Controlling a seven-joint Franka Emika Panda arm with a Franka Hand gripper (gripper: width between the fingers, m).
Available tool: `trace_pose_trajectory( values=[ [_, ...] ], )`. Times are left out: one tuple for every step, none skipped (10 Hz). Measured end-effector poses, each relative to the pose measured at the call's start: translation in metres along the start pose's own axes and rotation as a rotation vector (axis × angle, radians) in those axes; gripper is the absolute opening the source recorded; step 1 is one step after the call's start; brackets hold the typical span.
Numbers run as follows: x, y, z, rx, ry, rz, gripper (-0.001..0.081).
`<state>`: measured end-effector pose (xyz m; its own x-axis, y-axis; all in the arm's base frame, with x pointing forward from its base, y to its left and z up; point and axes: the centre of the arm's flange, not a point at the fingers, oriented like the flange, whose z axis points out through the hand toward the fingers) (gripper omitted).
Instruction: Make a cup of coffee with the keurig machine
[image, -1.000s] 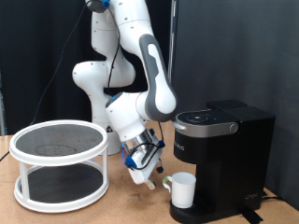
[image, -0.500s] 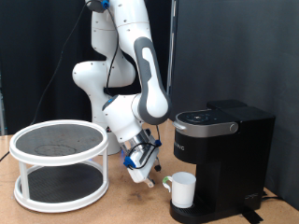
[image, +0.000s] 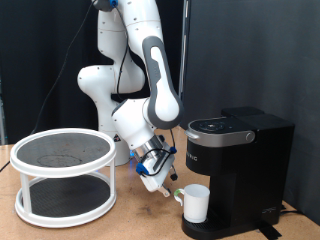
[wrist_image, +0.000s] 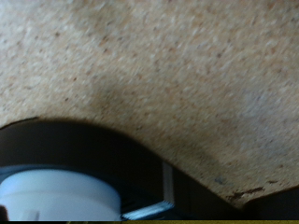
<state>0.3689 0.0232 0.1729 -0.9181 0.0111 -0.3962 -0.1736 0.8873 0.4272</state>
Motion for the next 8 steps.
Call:
trace_pose_trajectory(
  values=[
    [-0.005,0.001,0.000,0.002,-0.012,0.003,0.0734],
    [-0.009,0.002,0.000,0.007,-0.021,0.002,0.0734],
    [-0.015,0.004,-0.001,0.010,-0.031,0.001,0.0734],
    [-0.020,0.006,0.000,0.011,-0.038,-0.001,0.0734],
    [-0.023,0.008,0.000,0.010,-0.042,0.001,0.0734],
    [-0.026,0.010,0.000,0.010,-0.044,0.002,0.0734],
    [-0.028,0.011,0.000,0.008,-0.045,0.002,0.0734],
    [-0.029,0.011,0.000,0.007,-0.046,0.004,0.0734]
  ],
)
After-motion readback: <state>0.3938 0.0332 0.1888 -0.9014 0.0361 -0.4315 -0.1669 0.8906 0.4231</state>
